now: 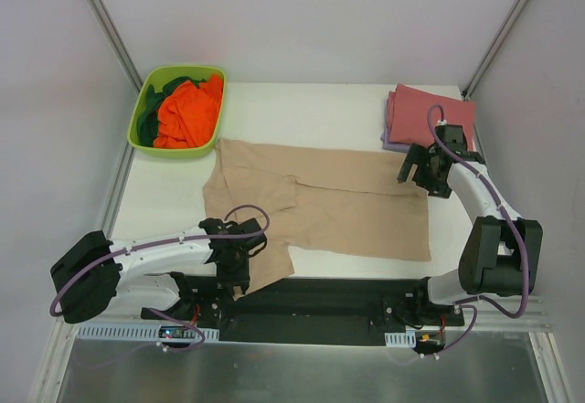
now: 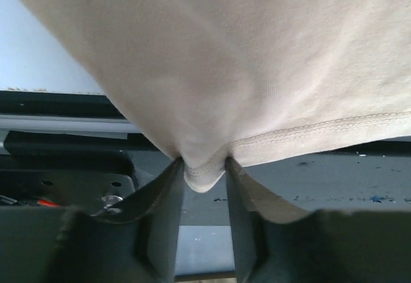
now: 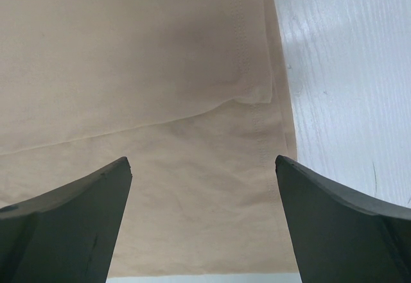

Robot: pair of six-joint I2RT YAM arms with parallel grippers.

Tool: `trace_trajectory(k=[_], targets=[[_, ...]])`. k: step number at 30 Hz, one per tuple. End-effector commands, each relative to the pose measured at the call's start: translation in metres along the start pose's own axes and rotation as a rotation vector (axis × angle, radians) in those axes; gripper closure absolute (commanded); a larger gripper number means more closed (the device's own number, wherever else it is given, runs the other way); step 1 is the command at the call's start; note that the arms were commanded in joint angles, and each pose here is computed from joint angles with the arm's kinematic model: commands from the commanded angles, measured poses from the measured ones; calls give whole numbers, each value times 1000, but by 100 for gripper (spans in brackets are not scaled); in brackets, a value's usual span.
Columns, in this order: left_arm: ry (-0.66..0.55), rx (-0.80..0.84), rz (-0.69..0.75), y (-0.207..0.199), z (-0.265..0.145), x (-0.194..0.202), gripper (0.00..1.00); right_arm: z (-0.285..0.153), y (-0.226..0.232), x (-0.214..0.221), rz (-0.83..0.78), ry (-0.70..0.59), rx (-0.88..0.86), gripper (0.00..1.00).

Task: Fold and stack the t-shirts
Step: Grap the side of the flattened tshirt closest away from the robot with both arms

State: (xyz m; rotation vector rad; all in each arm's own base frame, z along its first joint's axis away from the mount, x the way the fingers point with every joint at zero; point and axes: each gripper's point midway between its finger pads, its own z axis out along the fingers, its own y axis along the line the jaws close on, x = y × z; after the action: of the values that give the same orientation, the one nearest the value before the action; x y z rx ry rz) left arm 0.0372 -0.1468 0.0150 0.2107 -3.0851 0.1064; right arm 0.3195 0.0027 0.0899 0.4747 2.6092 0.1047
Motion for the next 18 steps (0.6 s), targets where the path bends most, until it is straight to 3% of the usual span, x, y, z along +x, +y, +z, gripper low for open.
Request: trace_trajectory(k=[1, 2, 3, 9, 13, 18], targets=[[39, -6, 48, -2, 2, 10, 75, -8, -5, -1, 11, -33, 32, 4], [42, 0, 62, -3, 0, 11, 93, -11, -7, -2, 20, -42, 36, 4], [34, 8, 72, -6, -3, 10, 100, -12, -8, 2, 30, -46, 40, 4], [-87, 126, 147, -35, -31, -11, 100, -36, -4, 43, 141, -4, -20, 3], [-172, 197, 177, -50, -51, -25, 100, -57, -41, 72, 179, -27, 135, 4], [-249, 324, 249, -74, -76, -39, 100, -62, -51, 131, 299, 93, 169, 4]])
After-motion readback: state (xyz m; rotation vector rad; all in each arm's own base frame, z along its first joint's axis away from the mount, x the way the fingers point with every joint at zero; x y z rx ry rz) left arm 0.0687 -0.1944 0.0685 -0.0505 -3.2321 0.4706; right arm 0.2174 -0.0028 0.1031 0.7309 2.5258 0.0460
